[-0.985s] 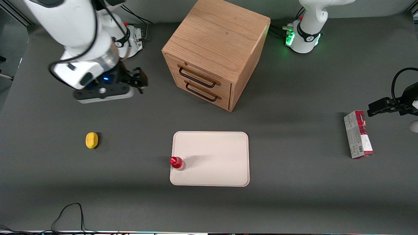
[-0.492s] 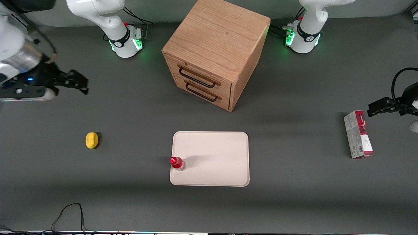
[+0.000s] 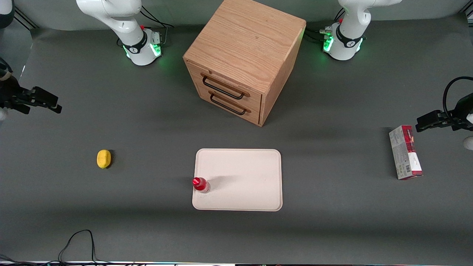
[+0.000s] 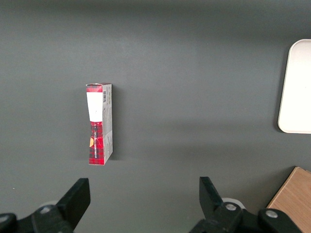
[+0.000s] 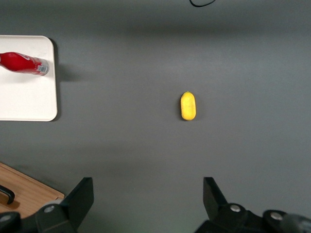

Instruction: Place coke bottle on tray

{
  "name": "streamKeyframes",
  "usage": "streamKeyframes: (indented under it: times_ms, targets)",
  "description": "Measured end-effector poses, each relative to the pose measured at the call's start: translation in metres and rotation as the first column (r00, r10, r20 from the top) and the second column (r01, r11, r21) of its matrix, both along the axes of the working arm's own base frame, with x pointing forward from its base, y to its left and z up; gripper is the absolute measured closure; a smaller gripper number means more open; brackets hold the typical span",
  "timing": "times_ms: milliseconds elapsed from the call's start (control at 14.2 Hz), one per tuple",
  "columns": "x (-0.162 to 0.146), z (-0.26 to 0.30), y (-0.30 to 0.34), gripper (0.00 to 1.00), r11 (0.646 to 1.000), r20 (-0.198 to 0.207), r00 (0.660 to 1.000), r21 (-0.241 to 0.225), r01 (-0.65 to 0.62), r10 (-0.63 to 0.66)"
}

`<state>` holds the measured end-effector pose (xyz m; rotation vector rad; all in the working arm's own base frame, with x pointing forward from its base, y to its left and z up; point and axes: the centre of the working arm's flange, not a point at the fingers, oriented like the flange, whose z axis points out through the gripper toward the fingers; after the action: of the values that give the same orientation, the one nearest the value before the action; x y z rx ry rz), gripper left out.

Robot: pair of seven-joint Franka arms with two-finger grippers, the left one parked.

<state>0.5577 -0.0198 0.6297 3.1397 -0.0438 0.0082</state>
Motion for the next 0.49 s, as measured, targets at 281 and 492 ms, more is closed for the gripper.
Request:
streamKeyframes:
  times_ms: [281,492]
  targets:
    - [0.012,-0.009,0.002,0.00,1.000,0.001,1.000,0.001,-0.005,0.005]
    - [0.017,-0.017,0.002,0.00,1.000,0.000,1.000,0.002,-0.006,0.006]
